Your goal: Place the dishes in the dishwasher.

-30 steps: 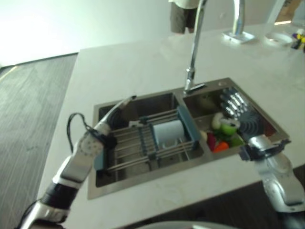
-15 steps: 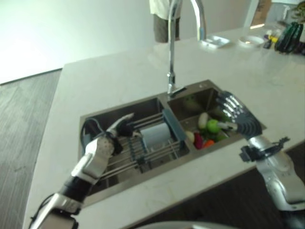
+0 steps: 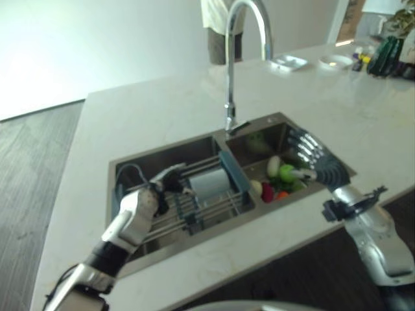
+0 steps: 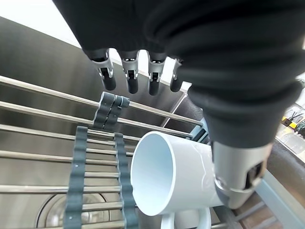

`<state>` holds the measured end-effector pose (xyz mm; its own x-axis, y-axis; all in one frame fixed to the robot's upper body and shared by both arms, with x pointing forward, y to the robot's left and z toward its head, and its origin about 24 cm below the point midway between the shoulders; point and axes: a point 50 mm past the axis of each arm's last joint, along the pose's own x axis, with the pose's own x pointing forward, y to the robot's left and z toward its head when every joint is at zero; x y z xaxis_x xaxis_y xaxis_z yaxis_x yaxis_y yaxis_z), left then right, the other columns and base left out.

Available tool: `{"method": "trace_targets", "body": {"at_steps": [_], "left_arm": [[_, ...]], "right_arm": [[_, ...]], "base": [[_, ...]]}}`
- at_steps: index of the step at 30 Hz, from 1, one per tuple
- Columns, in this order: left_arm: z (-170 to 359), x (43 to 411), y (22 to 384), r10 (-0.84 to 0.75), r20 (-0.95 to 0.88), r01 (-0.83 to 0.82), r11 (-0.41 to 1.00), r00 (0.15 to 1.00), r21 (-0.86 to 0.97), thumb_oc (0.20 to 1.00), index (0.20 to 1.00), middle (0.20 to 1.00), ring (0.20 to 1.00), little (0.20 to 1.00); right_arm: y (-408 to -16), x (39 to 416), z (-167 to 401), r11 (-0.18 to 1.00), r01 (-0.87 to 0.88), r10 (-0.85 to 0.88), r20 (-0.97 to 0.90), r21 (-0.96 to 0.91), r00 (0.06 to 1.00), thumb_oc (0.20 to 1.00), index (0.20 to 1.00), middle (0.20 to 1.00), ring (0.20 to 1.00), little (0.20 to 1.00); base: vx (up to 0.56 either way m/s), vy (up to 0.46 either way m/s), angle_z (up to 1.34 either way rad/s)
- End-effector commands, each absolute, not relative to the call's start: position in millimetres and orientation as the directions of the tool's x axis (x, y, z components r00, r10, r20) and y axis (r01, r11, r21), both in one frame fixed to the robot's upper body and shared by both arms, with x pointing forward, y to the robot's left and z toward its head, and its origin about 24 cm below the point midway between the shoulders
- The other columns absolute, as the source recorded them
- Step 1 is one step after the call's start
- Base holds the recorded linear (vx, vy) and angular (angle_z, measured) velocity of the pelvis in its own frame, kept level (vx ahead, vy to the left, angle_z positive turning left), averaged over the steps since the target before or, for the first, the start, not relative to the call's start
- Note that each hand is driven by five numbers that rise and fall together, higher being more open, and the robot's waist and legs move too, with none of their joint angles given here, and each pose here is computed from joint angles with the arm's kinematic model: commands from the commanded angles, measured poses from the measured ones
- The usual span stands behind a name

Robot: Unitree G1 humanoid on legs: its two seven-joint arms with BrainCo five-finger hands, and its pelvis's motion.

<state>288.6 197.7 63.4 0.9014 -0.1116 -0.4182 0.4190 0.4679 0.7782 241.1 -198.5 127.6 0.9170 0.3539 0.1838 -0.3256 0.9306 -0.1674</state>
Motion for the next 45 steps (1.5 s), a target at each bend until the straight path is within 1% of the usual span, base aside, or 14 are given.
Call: {"method": "trace_targets", "body": {"at_steps": [1,8,26,45], "left_arm": [[91,309,201,-0.086,-0.339,0.345,0.386,0.937,0.855,1.000,1.000,1.000,1.000,1.000],[90,313,197,-0.097,-0.358,0.367,0.374,0.929,0.852,1.000,1.000,1.000,1.000,1.000],[72,320,197,-0.012,-0.386,0.370,0.308,0.923,0.876,1.000,1.000,1.000,1.000,1.000],[48,317,197,0.058,-0.396,0.368,0.265,0.916,0.891,1.000,1.000,1.000,1.000,1.000]], "right_arm": [[-193,249,163,0.916,-0.327,0.390,0.324,-0.231,0.862,1.000,1.000,1.000,1.000,1.000],[-191,248,163,0.908,-0.342,0.408,0.321,-0.243,0.855,1.000,1.000,1.000,1.000,1.000],[-189,245,165,0.898,-0.359,0.428,0.311,-0.256,0.849,1.000,1.000,1.000,1.000,1.000],[-187,243,165,0.890,-0.374,0.442,0.297,-0.261,0.846,1.000,1.000,1.000,1.000,1.000]], "base": [[0.00,0.000,0.00],[-0.02,-0.010,-0.06],[0.02,-0.011,-0.09],[0.01,-0.002,-0.02]]}}
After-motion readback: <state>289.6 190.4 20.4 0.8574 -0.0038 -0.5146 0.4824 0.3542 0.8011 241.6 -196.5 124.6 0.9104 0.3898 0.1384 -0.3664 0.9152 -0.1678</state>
